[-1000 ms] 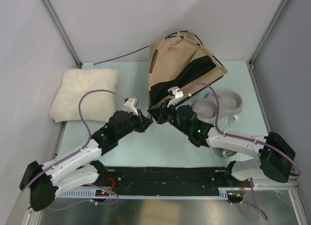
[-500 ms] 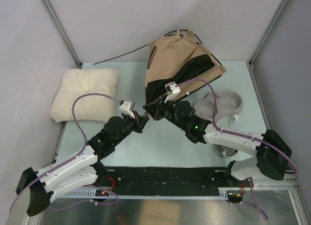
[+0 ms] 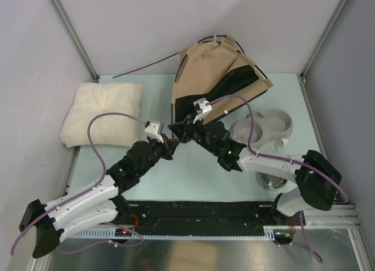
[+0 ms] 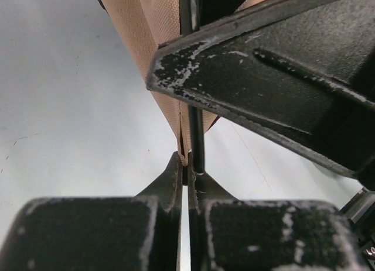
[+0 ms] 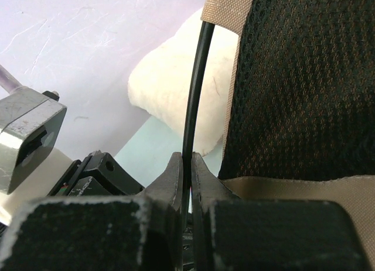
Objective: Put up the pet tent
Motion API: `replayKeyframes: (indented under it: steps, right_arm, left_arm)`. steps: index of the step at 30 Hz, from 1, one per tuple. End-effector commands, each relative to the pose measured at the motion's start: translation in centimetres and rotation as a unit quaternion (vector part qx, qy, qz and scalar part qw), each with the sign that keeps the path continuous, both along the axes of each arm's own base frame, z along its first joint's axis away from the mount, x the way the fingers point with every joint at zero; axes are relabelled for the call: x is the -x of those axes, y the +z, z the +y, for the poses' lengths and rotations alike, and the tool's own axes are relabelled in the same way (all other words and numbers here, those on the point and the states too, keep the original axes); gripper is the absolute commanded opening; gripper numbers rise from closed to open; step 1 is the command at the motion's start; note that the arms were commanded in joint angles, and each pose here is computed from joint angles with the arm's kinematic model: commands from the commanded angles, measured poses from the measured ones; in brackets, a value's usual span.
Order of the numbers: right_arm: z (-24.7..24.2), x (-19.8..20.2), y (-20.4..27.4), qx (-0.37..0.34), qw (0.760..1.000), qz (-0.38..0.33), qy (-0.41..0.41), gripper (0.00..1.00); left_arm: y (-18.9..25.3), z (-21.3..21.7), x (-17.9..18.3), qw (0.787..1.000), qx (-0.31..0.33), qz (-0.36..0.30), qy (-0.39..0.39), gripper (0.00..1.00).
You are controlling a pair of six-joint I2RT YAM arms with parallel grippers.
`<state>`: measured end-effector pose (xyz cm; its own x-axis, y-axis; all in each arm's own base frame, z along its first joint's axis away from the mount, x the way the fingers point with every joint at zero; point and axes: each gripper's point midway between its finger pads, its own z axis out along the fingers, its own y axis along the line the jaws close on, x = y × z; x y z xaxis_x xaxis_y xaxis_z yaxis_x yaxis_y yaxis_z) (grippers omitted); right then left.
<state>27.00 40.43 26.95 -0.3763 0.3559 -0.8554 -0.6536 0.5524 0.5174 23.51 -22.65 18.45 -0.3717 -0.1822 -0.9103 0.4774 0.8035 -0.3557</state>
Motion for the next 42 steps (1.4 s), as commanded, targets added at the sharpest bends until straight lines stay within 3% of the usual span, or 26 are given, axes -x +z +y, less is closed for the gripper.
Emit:
replayKeyframes:
  steps: [1,16,27,42]
  right_arm:
    - [-4.3,-5.6,10.4,-0.118,0.977,-0.119,-0.133,0.00]
    - [-5.9,-6.7,10.8,-0.100,0.970,-0.138,-0.172,0.00]
    - [-6.9,-5.9,12.1,-0.119,0.976,-0.112,-0.146,0.00]
    - [-5.8,-6.9,9.5,-0.101,0.980,-0.095,-0.145,0.00]
  left_arm:
    - [-5.9,0.3,2.9,0.993,-0.077,0.081,-0.043,0.00]
    - [-7.8,0.6,3.2,0.990,-0.083,0.107,-0.034,0.00]
    - [-8.9,0.6,3.1,0.987,-0.087,0.127,-0.033,0.00]
    - [-8.7,0.5,3.1,0.988,-0.086,0.125,-0.036,0.00]
